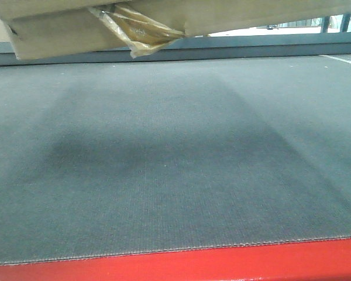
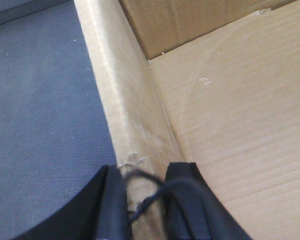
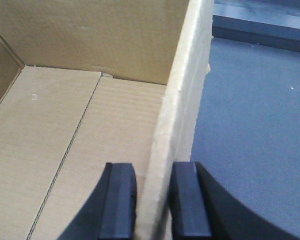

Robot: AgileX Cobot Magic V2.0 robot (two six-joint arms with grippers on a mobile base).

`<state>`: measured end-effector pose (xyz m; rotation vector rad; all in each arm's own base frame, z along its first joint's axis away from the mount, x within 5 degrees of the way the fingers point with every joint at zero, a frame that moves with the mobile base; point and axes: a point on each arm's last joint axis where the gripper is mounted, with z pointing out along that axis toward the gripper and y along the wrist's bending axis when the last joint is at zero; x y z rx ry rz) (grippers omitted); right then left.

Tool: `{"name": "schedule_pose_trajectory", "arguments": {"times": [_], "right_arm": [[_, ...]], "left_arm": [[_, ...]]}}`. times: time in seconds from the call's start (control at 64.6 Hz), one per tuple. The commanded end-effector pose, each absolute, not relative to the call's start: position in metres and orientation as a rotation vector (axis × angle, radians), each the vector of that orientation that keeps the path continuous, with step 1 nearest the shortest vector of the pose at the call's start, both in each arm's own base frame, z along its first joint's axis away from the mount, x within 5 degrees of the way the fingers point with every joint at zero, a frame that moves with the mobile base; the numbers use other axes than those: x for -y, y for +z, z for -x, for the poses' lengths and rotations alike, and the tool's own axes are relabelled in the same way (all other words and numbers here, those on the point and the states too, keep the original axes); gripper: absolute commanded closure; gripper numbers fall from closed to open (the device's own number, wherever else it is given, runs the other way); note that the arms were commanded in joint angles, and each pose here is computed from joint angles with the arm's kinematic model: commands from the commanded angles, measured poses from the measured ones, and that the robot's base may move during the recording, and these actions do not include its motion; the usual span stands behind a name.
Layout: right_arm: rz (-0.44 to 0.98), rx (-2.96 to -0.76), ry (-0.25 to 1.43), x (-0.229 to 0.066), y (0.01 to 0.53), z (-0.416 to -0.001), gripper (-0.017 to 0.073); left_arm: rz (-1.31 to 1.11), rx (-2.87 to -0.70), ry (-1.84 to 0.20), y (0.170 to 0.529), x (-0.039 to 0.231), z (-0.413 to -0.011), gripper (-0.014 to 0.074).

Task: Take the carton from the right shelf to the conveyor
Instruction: 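Carry the carton over the grey conveyor belt and lower it, then open both grippers and release the carton onto the belt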

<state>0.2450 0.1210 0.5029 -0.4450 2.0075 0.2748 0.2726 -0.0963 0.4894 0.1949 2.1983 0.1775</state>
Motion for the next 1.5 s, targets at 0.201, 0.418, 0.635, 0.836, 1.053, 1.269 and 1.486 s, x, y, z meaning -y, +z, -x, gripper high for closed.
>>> {"name": "schedule_pose_trajectory", "arguments": {"times": [0.201,0.418,0.635,0.836,1.053,1.269,1.486], "right_arm": [[0.437,-1.935,0.304,-0.121,0.513,-0.240,0.0627],[0.437,-1.935,0.306,-0.121,0.513,-0.240,0.0627],[0.436,-1.941,0.335,-0.123,0.513,-0.240,0.0627],[0.409,-2.034,0.309,-0.125,0.494,-0.266,0.0627],[0.375,-2.214,0.264,-0.129,0.443,-0.320,0.0627],[0.395,-2.354,0.237,-0.145,0.390,-0.360,0.0627],[0.408,-2.440,0.219,-0.153,0.356,-0.380,0.0627]], "left_arm": [[-0.218,-2.155,0.226,0.494,0.095,-0.273,0.0603],[-0.218,-2.155,0.226,0.494,0.095,-0.273,0.0603],[-0.218,-2.143,0.183,0.498,0.096,-0.272,0.0603],[-0.157,-2.181,0.105,0.490,0.088,-0.286,0.0603],[-0.096,-2.299,0.120,0.454,0.080,-0.329,0.0603],[-0.129,-2.393,0.156,0.409,0.092,-0.369,0.0603],[-0.146,-2.446,0.176,0.384,0.098,-0.387,0.0559]]}}
